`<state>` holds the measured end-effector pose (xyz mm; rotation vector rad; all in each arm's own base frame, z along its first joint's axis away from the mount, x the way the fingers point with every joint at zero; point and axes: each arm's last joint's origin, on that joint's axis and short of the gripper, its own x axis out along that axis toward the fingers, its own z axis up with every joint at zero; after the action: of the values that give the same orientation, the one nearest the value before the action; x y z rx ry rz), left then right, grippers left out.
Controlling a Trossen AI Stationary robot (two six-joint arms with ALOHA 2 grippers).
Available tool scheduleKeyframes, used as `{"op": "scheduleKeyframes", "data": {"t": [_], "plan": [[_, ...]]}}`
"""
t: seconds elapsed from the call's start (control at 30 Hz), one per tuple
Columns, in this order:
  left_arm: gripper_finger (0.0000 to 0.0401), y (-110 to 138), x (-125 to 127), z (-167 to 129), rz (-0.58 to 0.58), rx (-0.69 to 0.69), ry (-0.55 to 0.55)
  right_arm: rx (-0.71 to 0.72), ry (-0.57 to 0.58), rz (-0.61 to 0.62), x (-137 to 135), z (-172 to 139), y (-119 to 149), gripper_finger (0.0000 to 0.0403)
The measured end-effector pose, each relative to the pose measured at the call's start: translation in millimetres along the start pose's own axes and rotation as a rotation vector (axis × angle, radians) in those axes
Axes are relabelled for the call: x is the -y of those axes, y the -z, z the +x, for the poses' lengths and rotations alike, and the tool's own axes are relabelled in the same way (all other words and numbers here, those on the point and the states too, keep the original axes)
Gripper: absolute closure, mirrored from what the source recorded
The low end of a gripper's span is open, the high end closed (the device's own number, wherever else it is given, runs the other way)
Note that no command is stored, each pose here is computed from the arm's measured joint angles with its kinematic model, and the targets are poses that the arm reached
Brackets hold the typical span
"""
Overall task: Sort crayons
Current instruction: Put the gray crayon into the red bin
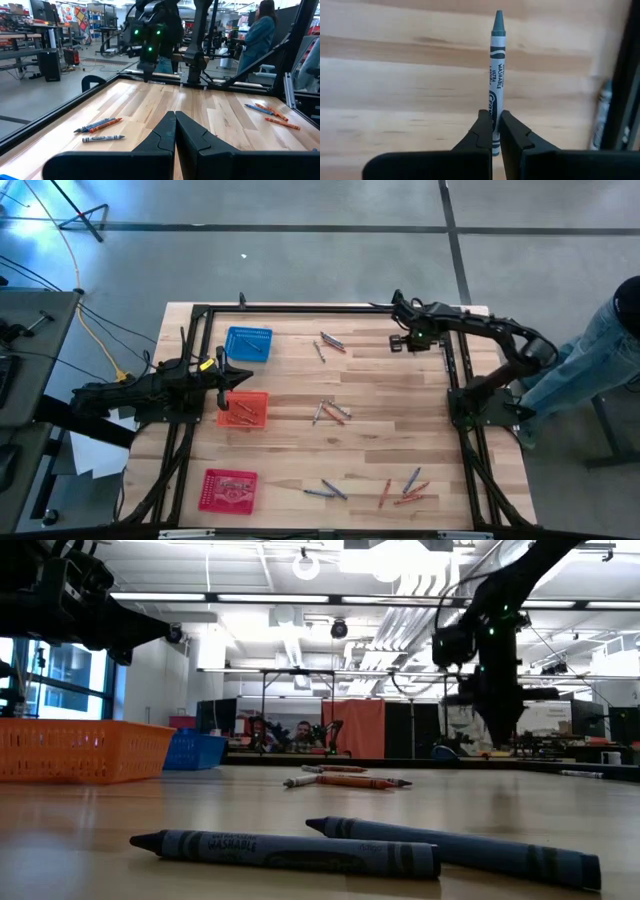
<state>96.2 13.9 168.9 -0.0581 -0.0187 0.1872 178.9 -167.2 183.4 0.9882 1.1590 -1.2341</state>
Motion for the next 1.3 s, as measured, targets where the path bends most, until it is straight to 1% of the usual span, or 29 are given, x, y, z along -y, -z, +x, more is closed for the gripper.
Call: {"op": "scheduleKeyframes", "data": {"t": [0.17,0.4,0.6,0.73,1.03,1.13,1.3], "plan": [[0.04,0,0,0,0.0,0.0,0.0,0.159,-0.107,-0.12,-18,-20,9,0.0402],[0.04,0,0,0,0.0,0.0,0.0,0.372,-0.324,-0.381,-57,-46,29,0.0402],[0.04,0,0,0,0.0,0.0,0.0,0.518,-0.473,-0.597,-88,-62,53,0.0402],[0.04,0,0,0,0.0,0.0,0.0,0.599,-0.562,-0.715,-103,-73,71,0.0402],[0.04,0,0,0,0.0,0.0,0.0,0.789,-0.827,-0.883,-132,-100,108,0.0402],[0.04,0,0,0,0.0,0.0,0.0,0.851,-0.903,-0.892,-139,-109,117,0.0402],[0.04,0,0,0,0.0,0.0,0.0,0.915,-0.952,-0.941,-149,-110,127,0.0402]]}}
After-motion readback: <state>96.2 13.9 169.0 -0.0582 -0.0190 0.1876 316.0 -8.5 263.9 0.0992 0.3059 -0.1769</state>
